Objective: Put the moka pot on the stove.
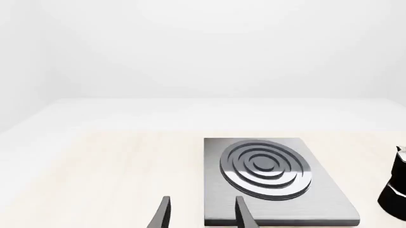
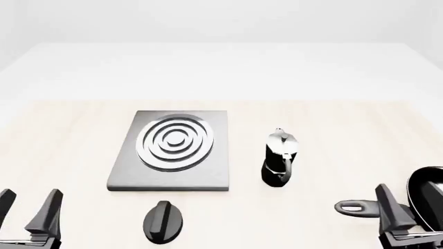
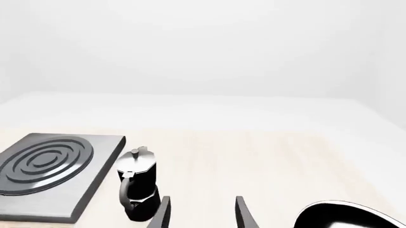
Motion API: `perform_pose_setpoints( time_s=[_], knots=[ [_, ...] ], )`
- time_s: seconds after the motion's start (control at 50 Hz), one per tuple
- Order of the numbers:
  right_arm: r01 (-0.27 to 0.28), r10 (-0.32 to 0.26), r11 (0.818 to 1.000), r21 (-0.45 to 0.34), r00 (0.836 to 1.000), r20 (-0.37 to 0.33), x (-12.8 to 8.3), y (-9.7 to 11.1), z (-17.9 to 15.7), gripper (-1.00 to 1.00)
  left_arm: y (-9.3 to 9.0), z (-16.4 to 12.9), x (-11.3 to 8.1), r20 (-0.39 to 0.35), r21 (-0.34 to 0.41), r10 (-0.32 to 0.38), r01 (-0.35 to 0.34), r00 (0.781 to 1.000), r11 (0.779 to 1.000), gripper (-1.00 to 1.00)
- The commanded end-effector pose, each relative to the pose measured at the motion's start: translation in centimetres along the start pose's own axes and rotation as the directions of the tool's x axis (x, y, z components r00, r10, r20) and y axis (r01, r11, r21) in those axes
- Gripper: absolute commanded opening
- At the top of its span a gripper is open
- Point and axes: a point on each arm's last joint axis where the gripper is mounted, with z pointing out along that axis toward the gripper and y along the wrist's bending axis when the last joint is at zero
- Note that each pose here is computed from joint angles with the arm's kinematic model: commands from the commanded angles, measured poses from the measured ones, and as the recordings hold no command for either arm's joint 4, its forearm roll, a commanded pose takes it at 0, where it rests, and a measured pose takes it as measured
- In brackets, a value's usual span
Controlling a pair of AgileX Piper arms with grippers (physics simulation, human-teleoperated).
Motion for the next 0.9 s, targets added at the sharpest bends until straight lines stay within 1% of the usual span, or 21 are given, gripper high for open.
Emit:
perform_pose_setpoints(
  time_s=[0.02, 0.26, 0.46, 0.58, 0.66, 0.9],
  knots=[
    [-0.004, 0.004, 0.999, -0.032, 1.0, -0.001, -0.5, 0.2, 0.4, 1.0, 0.0, 0.0, 0.0, 0.0, 0.0, 0.0, 0.0, 1.0, 1.0, 1.0],
    [-0.019, 0.019, 0.997, -0.075, 1.0, -0.001, -0.9, 0.5, 0.8, 1.0, 0.0, 0.0, 0.0, 0.0, 0.0, 0.0, 0.0, 1.0, 1.0, 1.0],
    [-0.024, 0.024, 0.99, -0.137, 1.0, -0.002, -1.1, 1.0, 1.1, 1.0, 0.0, 0.0, 0.0, 0.0, 0.0, 0.0, 0.0, 1.0, 1.0, 1.0],
    [-0.025, 0.024, 0.987, -0.157, 1.0, -0.004, -1.0, 1.2, 1.3, 1.0, 0.0, 0.0, 0.0, 0.0, 0.0, 0.0, 0.0, 1.0, 1.0, 1.0],
    [-0.011, 0.011, 0.984, -0.177, 1.0, 0.0, -0.8, 1.4, 1.6, 1.0, 0.0, 0.0, 0.0, 0.0, 0.0, 0.0, 0.0, 1.0, 1.0, 1.0],
    [-0.03, 0.028, 0.977, -0.21, 1.0, -0.012, -0.5, 1.9, 2.5, 1.0, 0.0, 0.0, 0.0, 0.0, 0.0, 0.0, 0.0, 1.0, 1.0, 1.0]
  ],
)
